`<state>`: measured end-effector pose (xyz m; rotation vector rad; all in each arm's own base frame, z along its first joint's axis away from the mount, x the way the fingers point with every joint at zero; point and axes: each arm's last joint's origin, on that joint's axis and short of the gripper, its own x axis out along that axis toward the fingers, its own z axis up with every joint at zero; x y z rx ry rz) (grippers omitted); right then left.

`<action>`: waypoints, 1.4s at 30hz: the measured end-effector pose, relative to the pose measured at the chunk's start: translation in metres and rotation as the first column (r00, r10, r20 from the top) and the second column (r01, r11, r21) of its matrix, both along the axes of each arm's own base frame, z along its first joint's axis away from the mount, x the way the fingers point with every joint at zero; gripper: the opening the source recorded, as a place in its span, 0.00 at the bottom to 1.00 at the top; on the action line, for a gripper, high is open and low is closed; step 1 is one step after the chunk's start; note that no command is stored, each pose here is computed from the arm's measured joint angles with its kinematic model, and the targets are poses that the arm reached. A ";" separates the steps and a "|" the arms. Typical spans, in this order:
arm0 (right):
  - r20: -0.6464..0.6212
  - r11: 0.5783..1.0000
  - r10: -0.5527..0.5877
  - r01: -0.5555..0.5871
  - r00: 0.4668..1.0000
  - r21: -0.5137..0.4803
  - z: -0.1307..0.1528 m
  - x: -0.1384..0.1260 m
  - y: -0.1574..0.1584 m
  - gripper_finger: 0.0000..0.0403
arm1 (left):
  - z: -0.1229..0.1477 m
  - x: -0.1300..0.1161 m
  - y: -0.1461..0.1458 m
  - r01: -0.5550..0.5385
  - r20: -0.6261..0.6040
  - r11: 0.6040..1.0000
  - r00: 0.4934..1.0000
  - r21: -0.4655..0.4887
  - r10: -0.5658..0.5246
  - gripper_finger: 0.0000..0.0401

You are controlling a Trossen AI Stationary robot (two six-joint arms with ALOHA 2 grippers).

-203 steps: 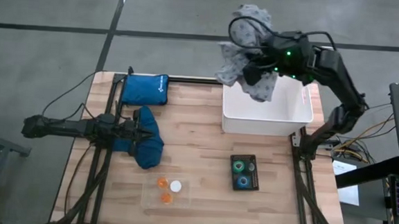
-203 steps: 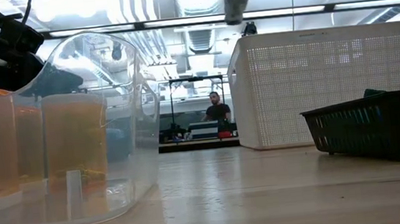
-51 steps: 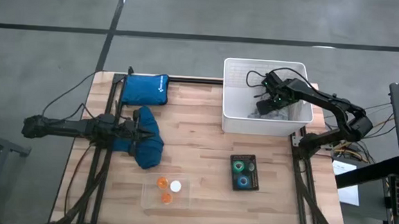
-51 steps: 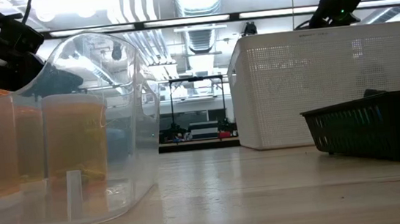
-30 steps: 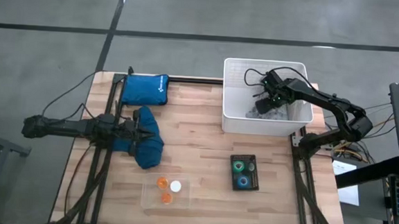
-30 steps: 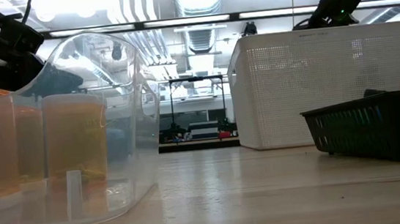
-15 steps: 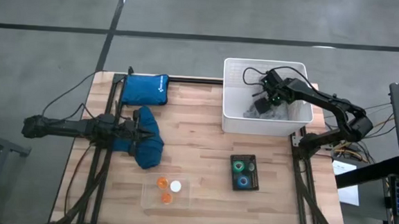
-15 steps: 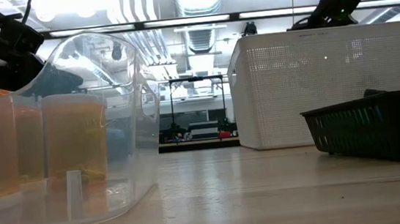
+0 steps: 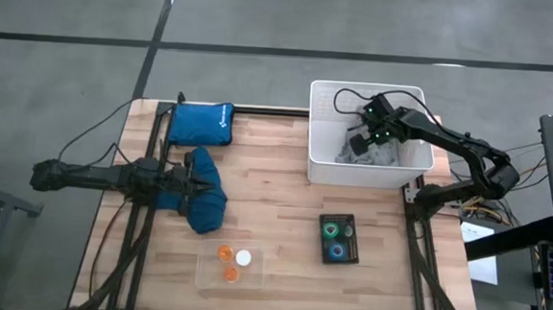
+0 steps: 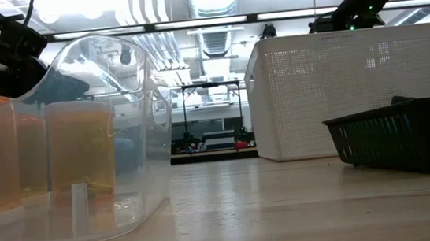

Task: Pick & place medical supplies in basket/bin
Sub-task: Put the gray patient gown into the white bin, then put the blue patient gown into the white bin

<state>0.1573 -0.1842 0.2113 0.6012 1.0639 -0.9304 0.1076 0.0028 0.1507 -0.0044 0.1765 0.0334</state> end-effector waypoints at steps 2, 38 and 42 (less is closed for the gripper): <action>0.000 1.000 0.000 0.000 1.000 -0.001 0.000 0.000 0.000 0.95 | 0.000 0.000 0.000 0.000 0.000 1.000 1.000 0.000 0.000 0.06; 0.325 0.693 0.532 -0.181 0.782 -0.698 0.104 0.030 0.058 0.95 | 0.000 0.000 0.000 0.001 0.000 1.000 1.000 0.003 -0.001 0.06; 0.246 0.640 0.607 -0.281 0.755 -0.715 0.099 0.041 0.066 0.95 | 0.000 0.000 0.000 0.001 0.000 1.000 1.000 0.003 -0.001 0.06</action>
